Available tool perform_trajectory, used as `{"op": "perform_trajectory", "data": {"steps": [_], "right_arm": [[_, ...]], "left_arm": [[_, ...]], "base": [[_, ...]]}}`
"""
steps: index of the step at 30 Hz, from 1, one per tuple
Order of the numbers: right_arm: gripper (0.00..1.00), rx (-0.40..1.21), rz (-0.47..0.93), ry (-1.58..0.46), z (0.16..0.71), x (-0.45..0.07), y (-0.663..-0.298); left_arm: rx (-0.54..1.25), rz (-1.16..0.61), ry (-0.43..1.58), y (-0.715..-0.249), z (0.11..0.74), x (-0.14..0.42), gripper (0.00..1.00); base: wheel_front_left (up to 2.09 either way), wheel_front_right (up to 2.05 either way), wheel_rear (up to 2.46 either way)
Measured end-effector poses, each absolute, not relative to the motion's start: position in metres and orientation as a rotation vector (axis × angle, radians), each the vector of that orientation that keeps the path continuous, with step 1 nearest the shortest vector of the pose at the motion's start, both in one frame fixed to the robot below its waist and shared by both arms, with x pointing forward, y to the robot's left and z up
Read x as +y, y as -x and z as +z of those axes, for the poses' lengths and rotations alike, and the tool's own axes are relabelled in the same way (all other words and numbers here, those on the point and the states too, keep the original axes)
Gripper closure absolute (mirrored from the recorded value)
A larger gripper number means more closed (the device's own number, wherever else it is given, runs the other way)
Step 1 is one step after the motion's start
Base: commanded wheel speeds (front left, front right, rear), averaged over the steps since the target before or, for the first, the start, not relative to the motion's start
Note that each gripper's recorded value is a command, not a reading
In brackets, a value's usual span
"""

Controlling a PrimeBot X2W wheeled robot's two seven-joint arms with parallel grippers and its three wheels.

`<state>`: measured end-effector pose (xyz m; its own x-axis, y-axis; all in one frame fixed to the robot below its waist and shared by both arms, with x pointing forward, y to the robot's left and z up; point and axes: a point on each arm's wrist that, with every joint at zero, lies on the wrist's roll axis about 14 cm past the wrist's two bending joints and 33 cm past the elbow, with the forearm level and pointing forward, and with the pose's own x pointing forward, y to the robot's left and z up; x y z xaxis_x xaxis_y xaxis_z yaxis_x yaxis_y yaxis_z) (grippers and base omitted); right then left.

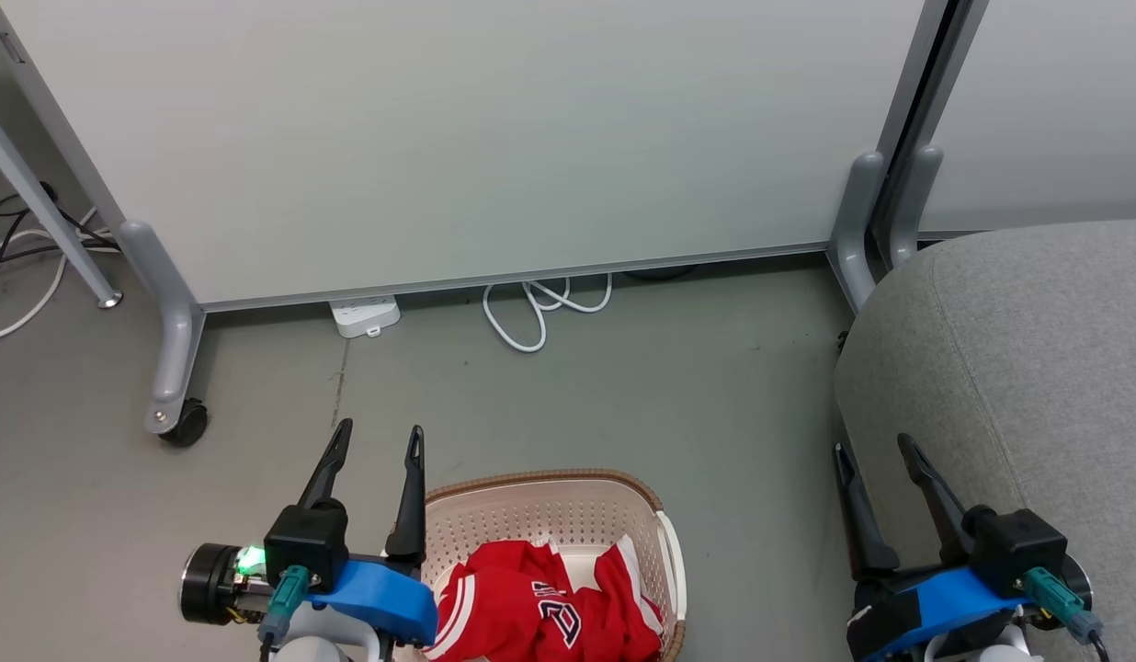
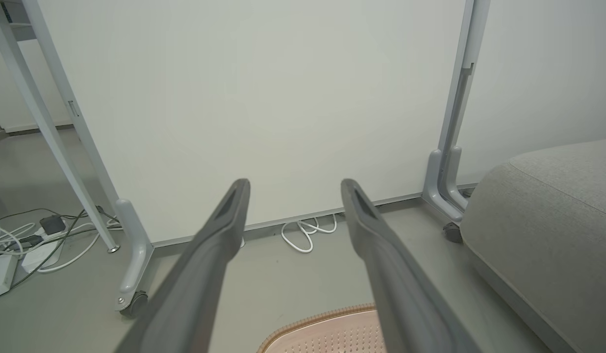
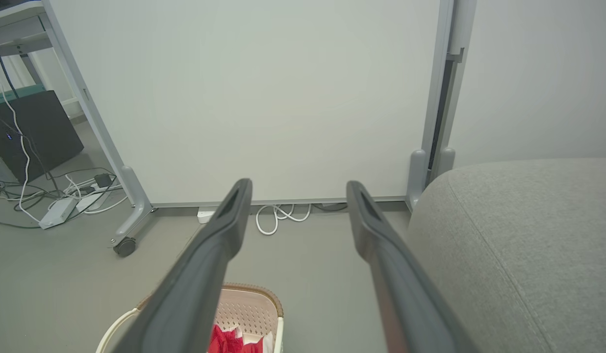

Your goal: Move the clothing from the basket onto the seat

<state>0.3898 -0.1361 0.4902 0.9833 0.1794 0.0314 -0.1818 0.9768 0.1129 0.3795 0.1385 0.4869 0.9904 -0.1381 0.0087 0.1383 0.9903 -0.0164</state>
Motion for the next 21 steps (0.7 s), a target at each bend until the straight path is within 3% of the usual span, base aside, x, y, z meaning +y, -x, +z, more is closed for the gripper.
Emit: {"op": "perform_trajectory", "data": {"steps": [11, 21], "right_arm": [[0.00, -0.001, 0.176, -0.116, 0.483, -0.138, -0.395], [0.00, 0.019, 0.148, -0.111, 0.473, -0.148, -0.415]], "left_arm": [[0.045, -0.285, -0.044, -0.400, 0.472, 0.111, 0.00], [0.206, -0.503, -0.177, -0.422, 0.415, 0.072, 0.00]], "base": [[0.00, 0.00, 0.00], [0.00, 0.00, 0.00]]}}
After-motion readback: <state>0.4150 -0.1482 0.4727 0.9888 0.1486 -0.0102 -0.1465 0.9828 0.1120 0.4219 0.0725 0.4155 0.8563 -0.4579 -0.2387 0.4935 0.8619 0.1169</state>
